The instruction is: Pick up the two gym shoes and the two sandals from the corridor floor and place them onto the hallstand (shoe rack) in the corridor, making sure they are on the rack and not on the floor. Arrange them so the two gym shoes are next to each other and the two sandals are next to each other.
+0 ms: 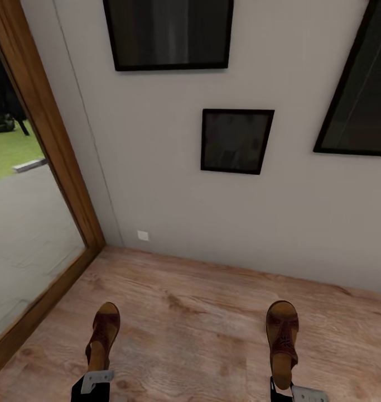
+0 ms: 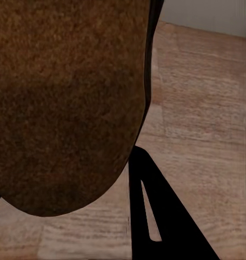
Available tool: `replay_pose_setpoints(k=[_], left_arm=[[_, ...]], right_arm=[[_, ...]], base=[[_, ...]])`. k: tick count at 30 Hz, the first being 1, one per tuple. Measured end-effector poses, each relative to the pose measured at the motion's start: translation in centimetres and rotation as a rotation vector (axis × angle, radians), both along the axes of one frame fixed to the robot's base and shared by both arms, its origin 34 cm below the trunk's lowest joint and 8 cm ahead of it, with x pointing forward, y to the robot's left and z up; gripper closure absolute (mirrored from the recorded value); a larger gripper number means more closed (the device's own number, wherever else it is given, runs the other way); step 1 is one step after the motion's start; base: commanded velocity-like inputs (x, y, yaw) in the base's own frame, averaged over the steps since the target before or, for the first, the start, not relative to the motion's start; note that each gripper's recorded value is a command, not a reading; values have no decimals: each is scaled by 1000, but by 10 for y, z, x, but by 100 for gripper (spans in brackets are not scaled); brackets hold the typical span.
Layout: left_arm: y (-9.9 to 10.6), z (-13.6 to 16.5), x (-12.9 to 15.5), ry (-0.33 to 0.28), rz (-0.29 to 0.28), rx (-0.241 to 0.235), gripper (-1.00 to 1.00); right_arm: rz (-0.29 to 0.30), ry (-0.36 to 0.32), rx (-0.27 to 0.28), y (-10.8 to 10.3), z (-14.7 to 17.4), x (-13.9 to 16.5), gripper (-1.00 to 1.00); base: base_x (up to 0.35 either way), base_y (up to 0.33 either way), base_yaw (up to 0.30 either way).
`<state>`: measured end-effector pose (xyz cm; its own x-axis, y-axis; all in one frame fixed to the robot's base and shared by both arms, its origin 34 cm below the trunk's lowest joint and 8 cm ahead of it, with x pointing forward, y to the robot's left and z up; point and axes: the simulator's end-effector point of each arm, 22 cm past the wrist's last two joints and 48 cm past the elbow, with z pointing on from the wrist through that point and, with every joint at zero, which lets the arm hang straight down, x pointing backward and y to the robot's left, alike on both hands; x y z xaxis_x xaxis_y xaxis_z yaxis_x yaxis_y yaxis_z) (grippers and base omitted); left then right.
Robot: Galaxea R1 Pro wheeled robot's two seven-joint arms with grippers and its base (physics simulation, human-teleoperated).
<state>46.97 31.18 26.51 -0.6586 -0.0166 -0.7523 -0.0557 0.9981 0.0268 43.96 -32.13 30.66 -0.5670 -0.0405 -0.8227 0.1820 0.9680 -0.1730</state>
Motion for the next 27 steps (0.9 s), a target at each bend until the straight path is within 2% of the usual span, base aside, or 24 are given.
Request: replay_pose_setpoints(k=[7, 13, 20, 27], left_arm=[[0, 2, 2, -6, -1, 0, 100], [0, 4, 3, -12, -1, 0, 100], [-2, 7, 6, -22, -4, -1, 100], [0, -2, 5, -37, 1, 0, 100]], right_arm=[[-1, 12, 2, 0, -4, -5, 100], [1, -25, 1, 0, 2, -2, 100], [1, -30, 3, 1, 3, -2, 100], [0, -35, 2, 1, -9, -4, 100]], base=[[0, 0, -277], [0, 0, -277], [0, 0, -278], [0, 0, -278]])
